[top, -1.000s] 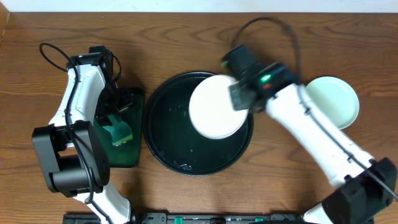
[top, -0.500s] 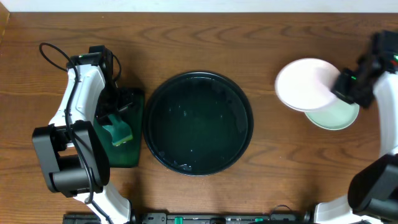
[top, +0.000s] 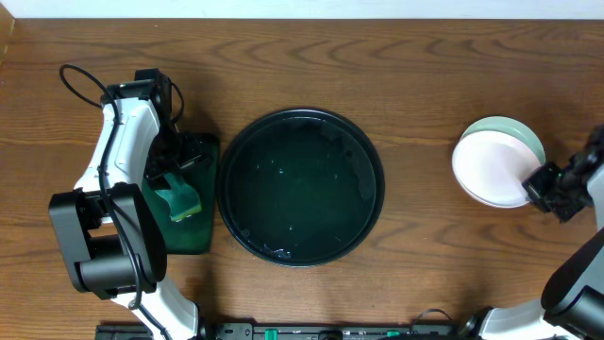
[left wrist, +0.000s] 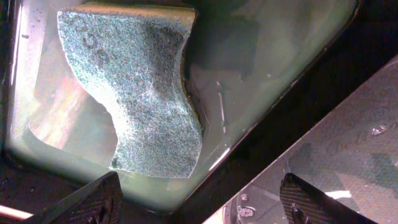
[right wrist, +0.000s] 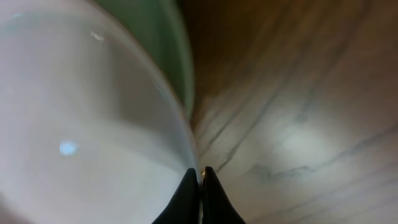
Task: Clean dirty plates on tray and stack at the side
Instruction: 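Carry the plate right and stack it on the plate pile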
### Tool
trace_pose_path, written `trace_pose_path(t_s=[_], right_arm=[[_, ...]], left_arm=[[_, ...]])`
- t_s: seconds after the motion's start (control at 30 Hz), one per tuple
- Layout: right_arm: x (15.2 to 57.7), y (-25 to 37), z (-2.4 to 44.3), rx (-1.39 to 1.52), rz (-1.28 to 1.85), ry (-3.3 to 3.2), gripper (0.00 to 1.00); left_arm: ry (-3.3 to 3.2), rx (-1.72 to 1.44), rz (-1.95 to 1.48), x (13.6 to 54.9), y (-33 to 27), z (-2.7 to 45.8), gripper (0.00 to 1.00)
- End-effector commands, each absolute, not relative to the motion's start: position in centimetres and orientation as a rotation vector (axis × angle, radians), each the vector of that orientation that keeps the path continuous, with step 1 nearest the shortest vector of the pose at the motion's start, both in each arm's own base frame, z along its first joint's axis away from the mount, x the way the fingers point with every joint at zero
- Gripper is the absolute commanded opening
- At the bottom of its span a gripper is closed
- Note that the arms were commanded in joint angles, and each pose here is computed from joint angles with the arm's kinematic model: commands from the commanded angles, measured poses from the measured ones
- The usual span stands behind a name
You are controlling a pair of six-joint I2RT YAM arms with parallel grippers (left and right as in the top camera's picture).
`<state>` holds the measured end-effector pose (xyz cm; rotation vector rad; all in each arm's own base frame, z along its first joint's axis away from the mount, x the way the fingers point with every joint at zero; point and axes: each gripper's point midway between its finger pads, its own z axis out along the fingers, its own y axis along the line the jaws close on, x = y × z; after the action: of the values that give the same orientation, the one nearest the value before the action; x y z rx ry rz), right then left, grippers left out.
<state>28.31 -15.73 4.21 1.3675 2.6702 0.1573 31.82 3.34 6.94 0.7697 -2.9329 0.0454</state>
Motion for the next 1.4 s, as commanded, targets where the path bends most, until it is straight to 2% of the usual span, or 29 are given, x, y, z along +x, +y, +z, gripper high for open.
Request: trace_pose_path(t_s=[0.0,0.2,0.5,0.6,0.87,0.93,1.03,1.1,1.17,1.3,1.37], right_arm=[[28.0,-17.0,4.8,1.439,0.17,2.587,0.01],[28.4,-18.1,5.0,1.451,0.191,2.531,0.01],[31.7,-15.2,5.4,1.274,0.24,2.561,0.01],[32.7,-14.2,5.5,1.212,0.243,2.571,0.11],[32.7,-13.8,5.4,1.191,0.177,2.596,0.09],[32.4,-14.1,5.3,1.2,0.144,2.602,0.16],[31.8,-14.8,5.1,1.214,0.07,2.611,0.17],[31.5,-15.3,5.1,1.217,0.026,2.616,0.22],[31.9,-15.2,5.2,1.173,0.043,2.618,0.01],[35.4,-12.3,6.4,0.879,0.29,2.599,0.01],[35.8,-12.3,6.4,0.901,0.26,2.585,0.01]], left_arm=[[-2.933,0.758,0.039,31.7,3.4,6.8,0.82],[-2.938,0.758,0.04,31.8,3.4,6.8,0.82],[-2.948,0.761,0.042,32.0,3.5,6.7,0.82],[-2.948,0.761,0.042,32.0,3.5,6.7,0.83],[-2.948,0.76,0.042,32.0,3.5,6.7,0.83],[-2.947,0.761,0.042,32.0,3.5,6.7,0.83],[-2.947,0.761,0.042,32.0,3.5,6.7,0.82],[-2.947,0.761,0.042,32.0,3.5,6.7,0.83],[-2.944,0.76,0.042,31.9,3.4,6.8,0.83],[-2.941,0.759,0.041,31.8,3.4,6.8,0.82],[-2.94,0.759,0.041,31.8,3.4,6.8,0.82]])
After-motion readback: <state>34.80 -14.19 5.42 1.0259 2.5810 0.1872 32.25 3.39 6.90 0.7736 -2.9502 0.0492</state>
